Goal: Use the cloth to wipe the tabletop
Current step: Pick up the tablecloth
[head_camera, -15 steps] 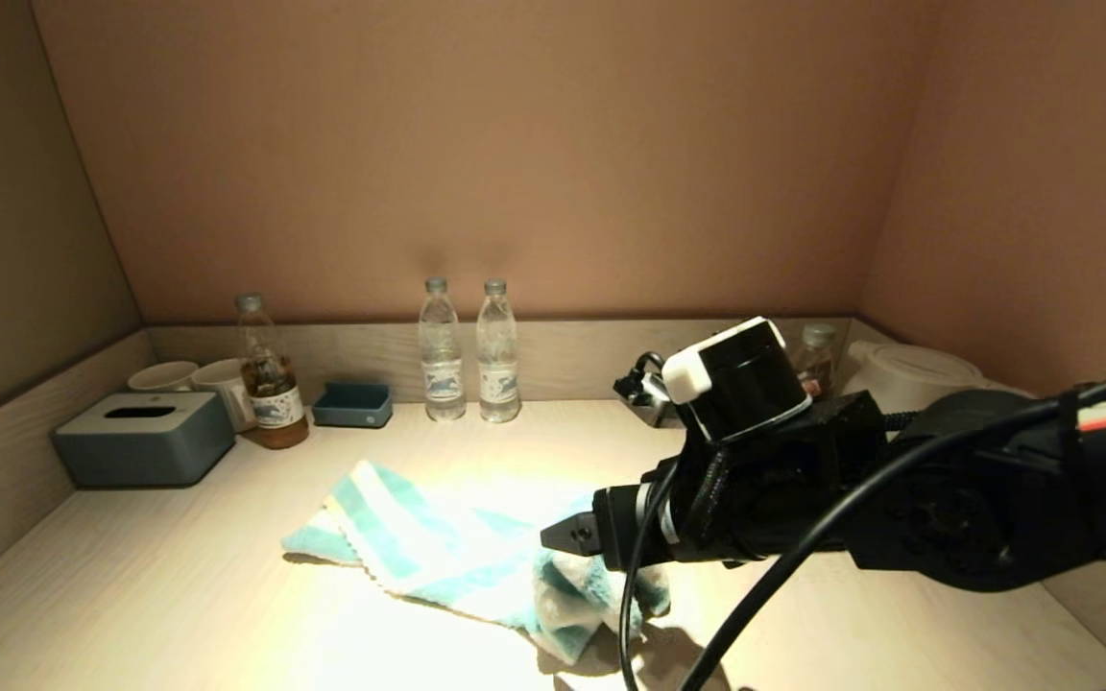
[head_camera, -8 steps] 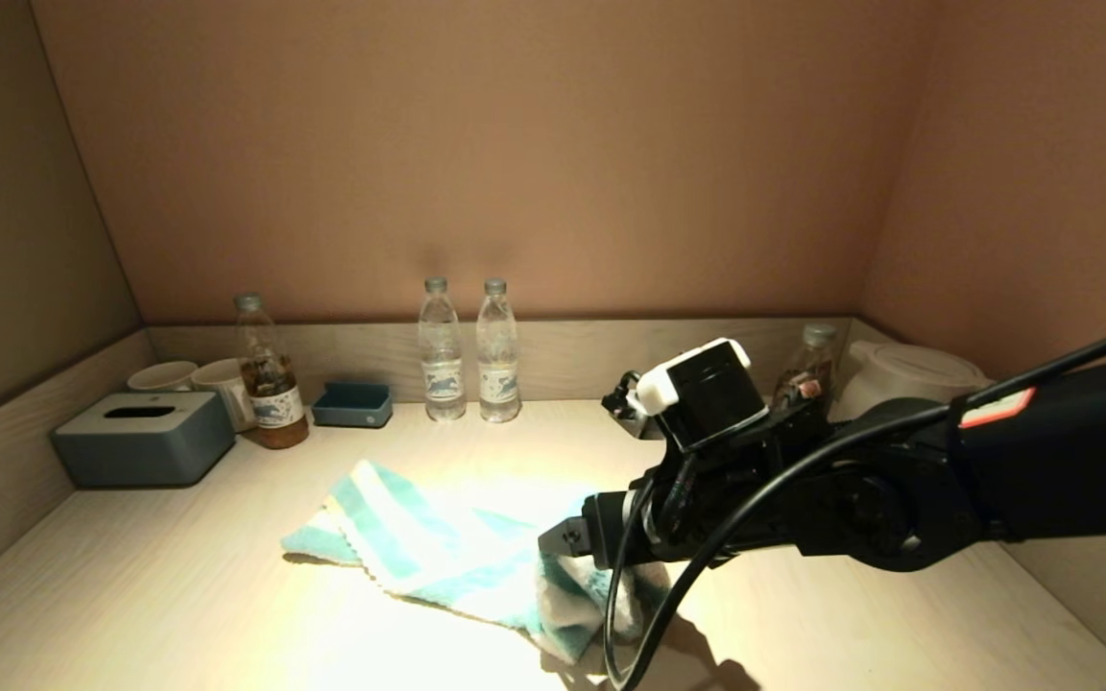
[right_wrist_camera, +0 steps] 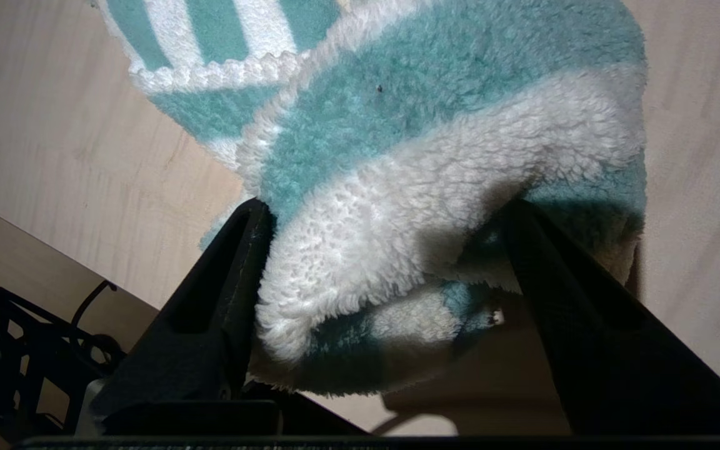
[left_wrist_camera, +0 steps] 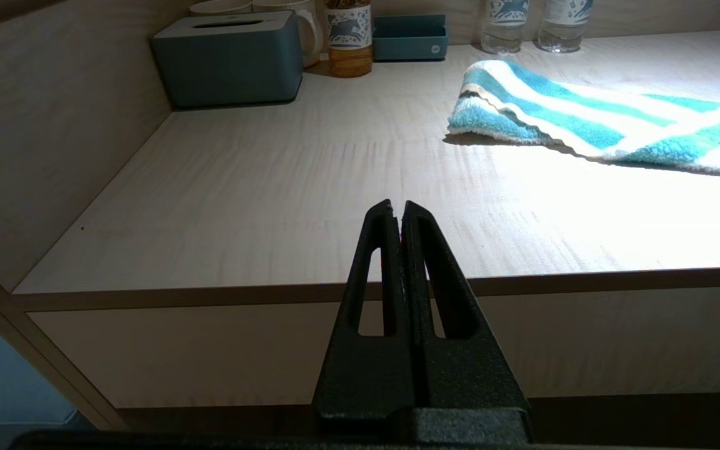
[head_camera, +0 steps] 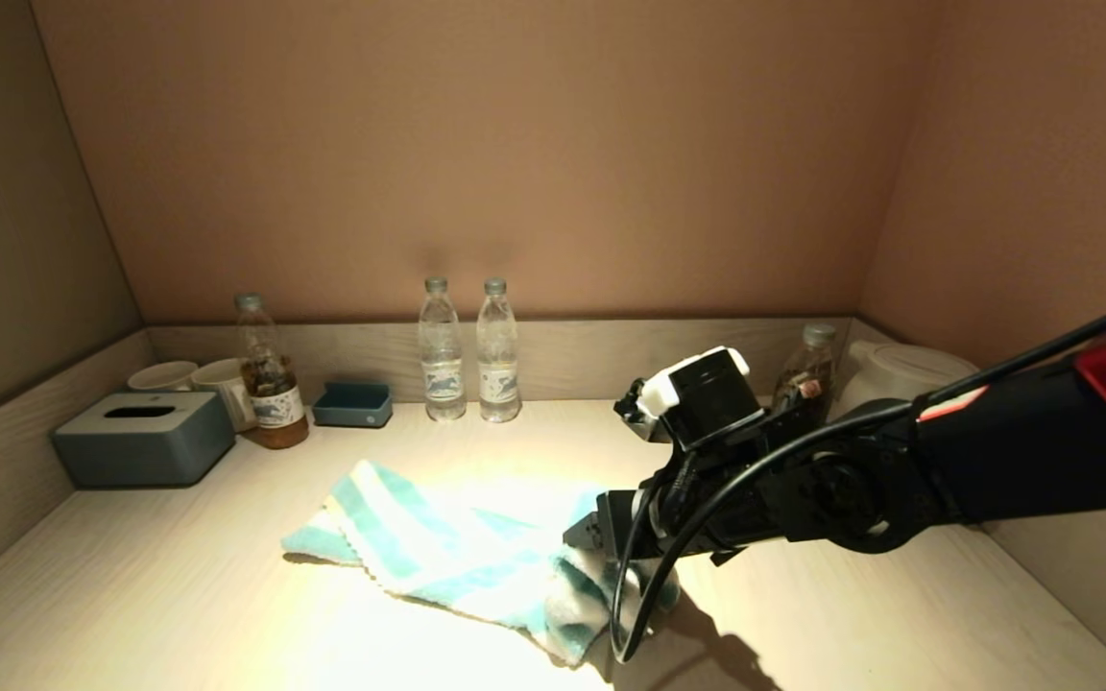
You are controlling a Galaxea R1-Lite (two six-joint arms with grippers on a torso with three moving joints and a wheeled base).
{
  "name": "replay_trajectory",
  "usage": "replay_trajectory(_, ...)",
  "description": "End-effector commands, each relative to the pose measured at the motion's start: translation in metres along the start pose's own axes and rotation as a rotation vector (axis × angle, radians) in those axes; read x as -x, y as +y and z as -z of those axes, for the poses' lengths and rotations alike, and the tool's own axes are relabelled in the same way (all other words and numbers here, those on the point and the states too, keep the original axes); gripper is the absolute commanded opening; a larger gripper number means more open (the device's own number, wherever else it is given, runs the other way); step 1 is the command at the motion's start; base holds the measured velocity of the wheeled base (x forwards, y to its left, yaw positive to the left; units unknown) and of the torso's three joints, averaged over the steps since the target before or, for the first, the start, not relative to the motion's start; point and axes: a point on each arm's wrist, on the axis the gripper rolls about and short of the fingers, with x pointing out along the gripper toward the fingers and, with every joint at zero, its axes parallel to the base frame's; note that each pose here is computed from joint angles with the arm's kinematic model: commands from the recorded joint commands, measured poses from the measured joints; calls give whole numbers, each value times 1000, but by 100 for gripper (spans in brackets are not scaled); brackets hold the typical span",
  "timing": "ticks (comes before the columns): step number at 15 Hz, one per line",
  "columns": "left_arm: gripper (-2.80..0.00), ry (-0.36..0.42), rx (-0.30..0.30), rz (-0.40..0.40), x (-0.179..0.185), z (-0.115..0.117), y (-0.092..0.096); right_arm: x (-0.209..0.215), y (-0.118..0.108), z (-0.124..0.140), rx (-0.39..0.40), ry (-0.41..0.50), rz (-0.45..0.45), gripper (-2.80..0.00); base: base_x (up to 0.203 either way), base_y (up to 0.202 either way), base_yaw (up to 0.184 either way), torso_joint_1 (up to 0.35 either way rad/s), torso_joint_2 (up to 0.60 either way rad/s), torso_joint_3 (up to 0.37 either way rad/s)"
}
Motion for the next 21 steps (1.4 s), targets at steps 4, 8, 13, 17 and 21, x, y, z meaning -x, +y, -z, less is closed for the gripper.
replay_trajectory(4, -280, 1, 0, 0, 0, 0, 0, 1, -3, -1, -13, -2, 5, -280, 0, 0, 0, 0, 0, 0)
replay_trajectory(8, -280, 3, 0, 0, 0, 0, 0, 6, -5, -4, -20, -19, 8, -280, 0, 0, 0, 0, 0, 0)
replay_trajectory(13, -280, 3, 0, 0, 0, 0, 0, 14, -10, -7, -33, -44, 13, -280, 0, 0, 0, 0, 0, 0)
replay_trajectory(17, -280, 1, 0, 0, 0, 0, 0, 46, -18, -19, -57, -144, 19, -280, 0, 0, 0, 0, 0, 0)
replay_trajectory(21, -280, 1, 0, 0, 0, 0, 0, 78, -27, -26, -77, -238, 29, -280, 0, 0, 0, 0, 0, 0)
